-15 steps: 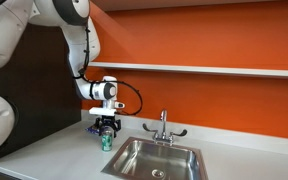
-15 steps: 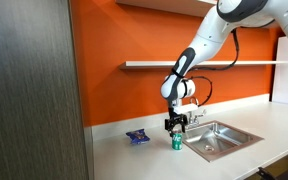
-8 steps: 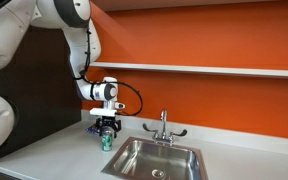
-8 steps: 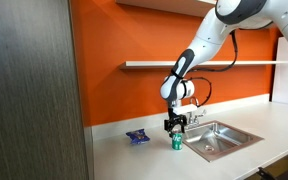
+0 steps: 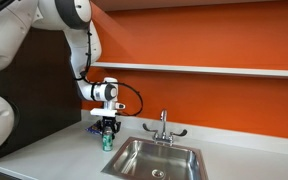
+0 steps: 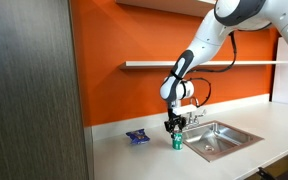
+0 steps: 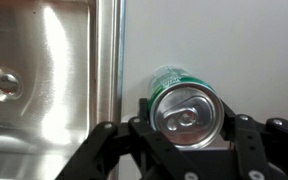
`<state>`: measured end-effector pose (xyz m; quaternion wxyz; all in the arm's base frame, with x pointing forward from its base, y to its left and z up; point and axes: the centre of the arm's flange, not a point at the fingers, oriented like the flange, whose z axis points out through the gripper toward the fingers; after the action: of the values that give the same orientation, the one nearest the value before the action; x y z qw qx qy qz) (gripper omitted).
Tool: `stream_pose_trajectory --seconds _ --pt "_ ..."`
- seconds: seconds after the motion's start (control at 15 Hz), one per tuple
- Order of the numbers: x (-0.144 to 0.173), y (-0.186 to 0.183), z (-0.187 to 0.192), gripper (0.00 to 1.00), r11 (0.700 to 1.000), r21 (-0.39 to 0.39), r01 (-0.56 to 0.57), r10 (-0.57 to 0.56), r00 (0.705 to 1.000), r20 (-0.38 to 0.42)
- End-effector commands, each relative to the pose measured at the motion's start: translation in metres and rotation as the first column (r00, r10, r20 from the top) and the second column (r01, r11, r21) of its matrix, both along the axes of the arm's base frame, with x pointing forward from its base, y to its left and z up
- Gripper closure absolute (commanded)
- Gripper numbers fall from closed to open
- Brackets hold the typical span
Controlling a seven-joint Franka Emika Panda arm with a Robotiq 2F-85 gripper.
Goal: Pick up the can and put it in the sink
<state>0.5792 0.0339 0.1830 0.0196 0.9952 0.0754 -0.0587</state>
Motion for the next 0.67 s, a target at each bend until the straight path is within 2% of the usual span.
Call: stream_pose_trajectory --seconds 0.0,0.6 --pt "0.010 -0.003 -0.001 0.62 1.000 0.006 0.013 -0.013 1.000 -0.003" --pt "-0.001 -0.010 0.036 0.62 0.999 -0.009 0.050 -0.050 0.998 0.028"
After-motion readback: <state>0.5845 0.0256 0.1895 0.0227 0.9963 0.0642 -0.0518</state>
